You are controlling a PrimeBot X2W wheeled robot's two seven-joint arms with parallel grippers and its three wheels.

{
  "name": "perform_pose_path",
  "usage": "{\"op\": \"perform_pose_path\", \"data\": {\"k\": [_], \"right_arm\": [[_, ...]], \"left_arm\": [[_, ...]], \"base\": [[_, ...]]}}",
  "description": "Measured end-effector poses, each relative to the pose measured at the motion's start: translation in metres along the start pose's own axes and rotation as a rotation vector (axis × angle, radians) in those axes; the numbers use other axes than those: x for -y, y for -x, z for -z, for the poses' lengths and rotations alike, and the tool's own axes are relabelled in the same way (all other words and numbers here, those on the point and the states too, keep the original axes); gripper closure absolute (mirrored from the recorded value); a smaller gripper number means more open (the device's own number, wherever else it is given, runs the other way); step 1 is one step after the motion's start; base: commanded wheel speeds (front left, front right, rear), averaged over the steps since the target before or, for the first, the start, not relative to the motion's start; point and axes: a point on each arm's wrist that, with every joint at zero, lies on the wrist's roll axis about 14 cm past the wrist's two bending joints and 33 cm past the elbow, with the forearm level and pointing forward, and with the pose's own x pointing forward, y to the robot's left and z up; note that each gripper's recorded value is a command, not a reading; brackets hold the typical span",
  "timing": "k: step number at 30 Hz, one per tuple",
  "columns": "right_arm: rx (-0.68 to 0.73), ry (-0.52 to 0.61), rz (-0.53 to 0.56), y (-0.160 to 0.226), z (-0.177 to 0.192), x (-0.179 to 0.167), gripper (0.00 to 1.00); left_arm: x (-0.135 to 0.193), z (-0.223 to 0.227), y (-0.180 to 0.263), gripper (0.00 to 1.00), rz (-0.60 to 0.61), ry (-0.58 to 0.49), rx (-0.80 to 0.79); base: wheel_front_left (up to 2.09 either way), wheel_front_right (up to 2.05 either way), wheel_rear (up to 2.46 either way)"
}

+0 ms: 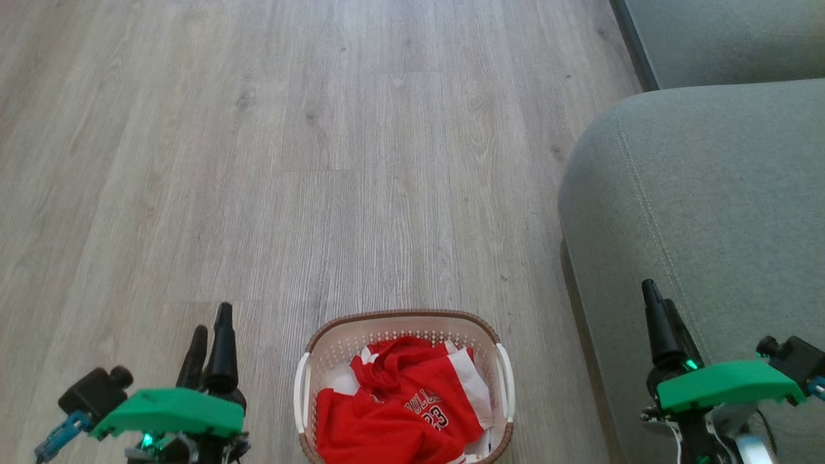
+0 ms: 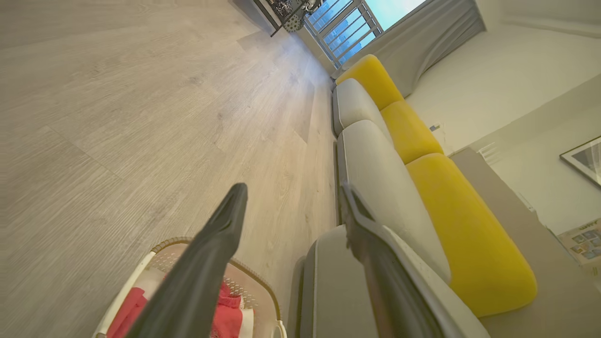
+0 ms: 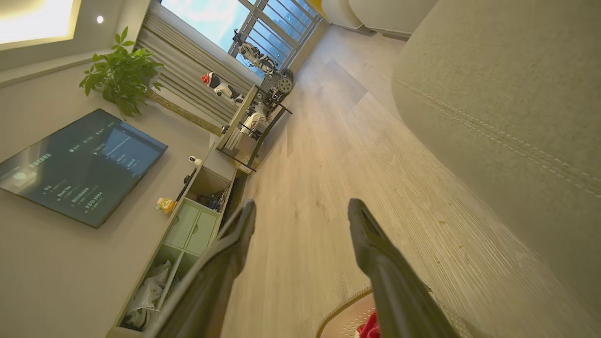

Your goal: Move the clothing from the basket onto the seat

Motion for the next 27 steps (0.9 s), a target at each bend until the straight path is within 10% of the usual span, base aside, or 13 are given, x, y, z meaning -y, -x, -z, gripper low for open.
{"op": "perform_pose_path", "data": {"k": [27], "right_arm": [[-0.007,0.328,-0.068,0.001,0.011,-0.016,0.00]], "left_arm": [[-0.002,0.002,0.012,0.00,-0.018,-0.369,0.040]], "base": [[0.00,0.00,0.00]]}}
